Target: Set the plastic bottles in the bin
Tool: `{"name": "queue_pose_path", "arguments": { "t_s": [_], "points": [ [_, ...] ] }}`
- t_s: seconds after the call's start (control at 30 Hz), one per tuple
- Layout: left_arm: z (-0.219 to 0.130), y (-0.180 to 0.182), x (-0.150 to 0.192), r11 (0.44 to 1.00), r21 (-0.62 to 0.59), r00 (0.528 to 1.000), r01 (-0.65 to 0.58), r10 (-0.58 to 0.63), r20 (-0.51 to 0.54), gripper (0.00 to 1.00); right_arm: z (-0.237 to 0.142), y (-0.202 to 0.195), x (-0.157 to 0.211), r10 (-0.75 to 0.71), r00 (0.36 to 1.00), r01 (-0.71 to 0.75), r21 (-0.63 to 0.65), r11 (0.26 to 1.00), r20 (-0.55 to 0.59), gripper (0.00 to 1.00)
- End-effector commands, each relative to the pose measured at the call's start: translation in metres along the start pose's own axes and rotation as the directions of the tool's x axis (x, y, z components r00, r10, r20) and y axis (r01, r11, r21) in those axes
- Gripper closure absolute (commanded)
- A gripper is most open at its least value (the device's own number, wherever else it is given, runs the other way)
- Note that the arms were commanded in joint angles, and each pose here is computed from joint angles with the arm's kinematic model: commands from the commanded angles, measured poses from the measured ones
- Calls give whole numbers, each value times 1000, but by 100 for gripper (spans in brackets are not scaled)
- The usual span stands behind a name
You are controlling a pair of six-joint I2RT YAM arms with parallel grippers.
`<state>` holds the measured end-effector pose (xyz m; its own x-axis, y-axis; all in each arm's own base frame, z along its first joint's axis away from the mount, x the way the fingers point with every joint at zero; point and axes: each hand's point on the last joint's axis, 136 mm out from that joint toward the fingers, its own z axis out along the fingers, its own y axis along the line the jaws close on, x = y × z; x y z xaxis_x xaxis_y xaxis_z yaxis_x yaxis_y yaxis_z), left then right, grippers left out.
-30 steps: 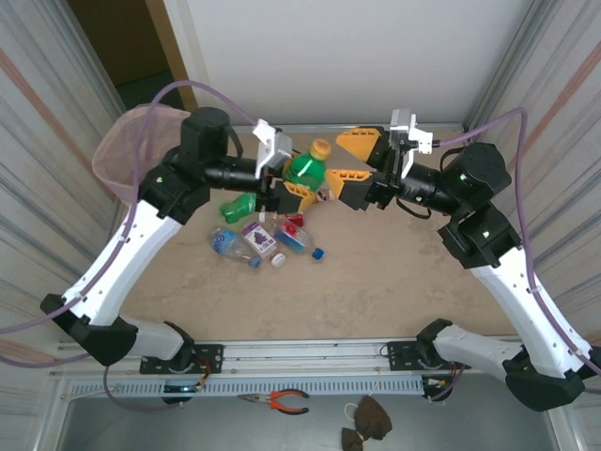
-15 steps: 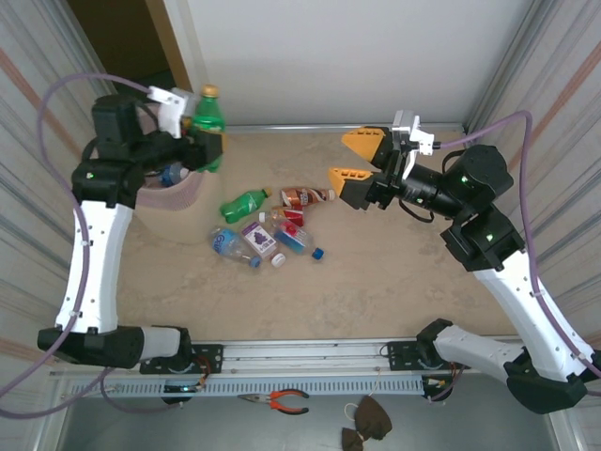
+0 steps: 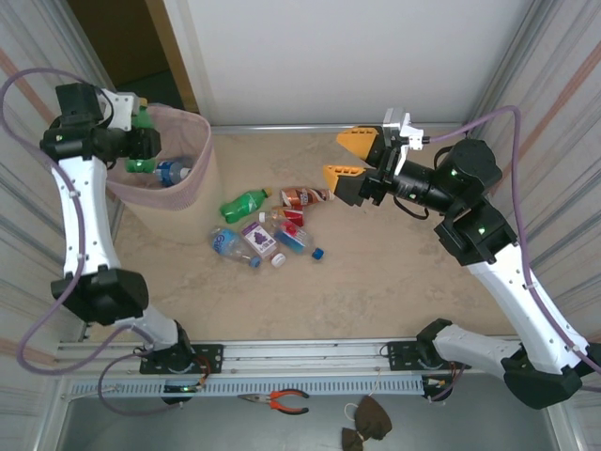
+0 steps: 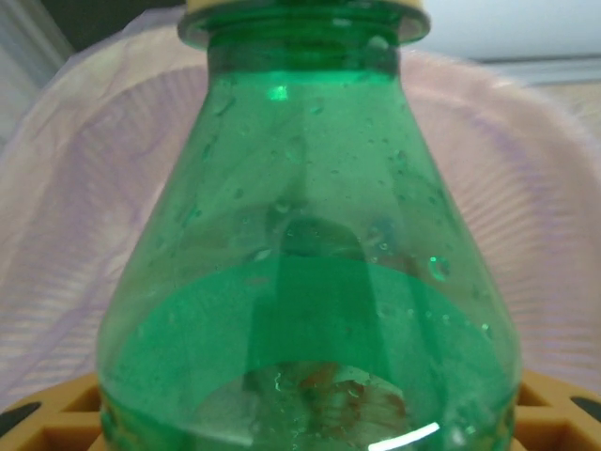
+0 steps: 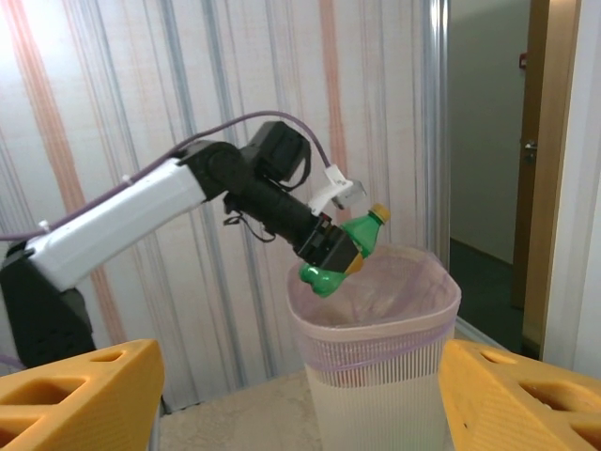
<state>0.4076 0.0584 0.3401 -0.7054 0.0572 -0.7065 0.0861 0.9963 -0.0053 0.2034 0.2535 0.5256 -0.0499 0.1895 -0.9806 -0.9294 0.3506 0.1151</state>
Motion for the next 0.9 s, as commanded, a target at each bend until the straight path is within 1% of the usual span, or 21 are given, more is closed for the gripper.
{"name": "queue_pose_path", "arguments": {
  "t_s": [0.0, 0.13, 0.2, 0.37, 0.47, 0.6, 0.7, 0.87],
  "points": [
    [7, 26, 16, 991, -120, 992, -67, 54, -114, 50, -2, 2, -5, -22, 1000, 22, -16, 1000, 5, 24],
    [29, 38, 14, 986, -144, 988, -87, 67, -139, 50, -1, -4, 1, -5, 1000, 5, -1, 1000, -11, 24],
    [40, 42, 16, 985, -144, 983, -98, 73, -169, 50, -1, -4, 2, -1, 1000, 1, 1, 1000, -13, 24],
    [62, 51, 34, 982, -148, 960, -119, 76, -269, 50, -3, -10, 8, 7, 1000, -6, 33, 999, -20, 24],
    [72, 55, 50, 978, -147, 939, -148, 93, -332, 50, -3, -13, 11, 14, 1000, -13, 38, 999, -25, 24],
    [89, 55, 76, 979, -119, 905, -163, 101, -412, 50, 0, -14, 13, 23, 999, -22, 35, 999, -26, 24],
    [100, 53, 90, 984, -94, 890, -151, 94, -447, 50, 2, -14, 13, 31, 999, -30, 24, 999, -24, 24],
    [121, 40, 111, 994, -4, 866, -110, 94, -491, 49, 2, -14, 13, 35, 999, -34, 21, 999, -22, 24]
  ]
}}
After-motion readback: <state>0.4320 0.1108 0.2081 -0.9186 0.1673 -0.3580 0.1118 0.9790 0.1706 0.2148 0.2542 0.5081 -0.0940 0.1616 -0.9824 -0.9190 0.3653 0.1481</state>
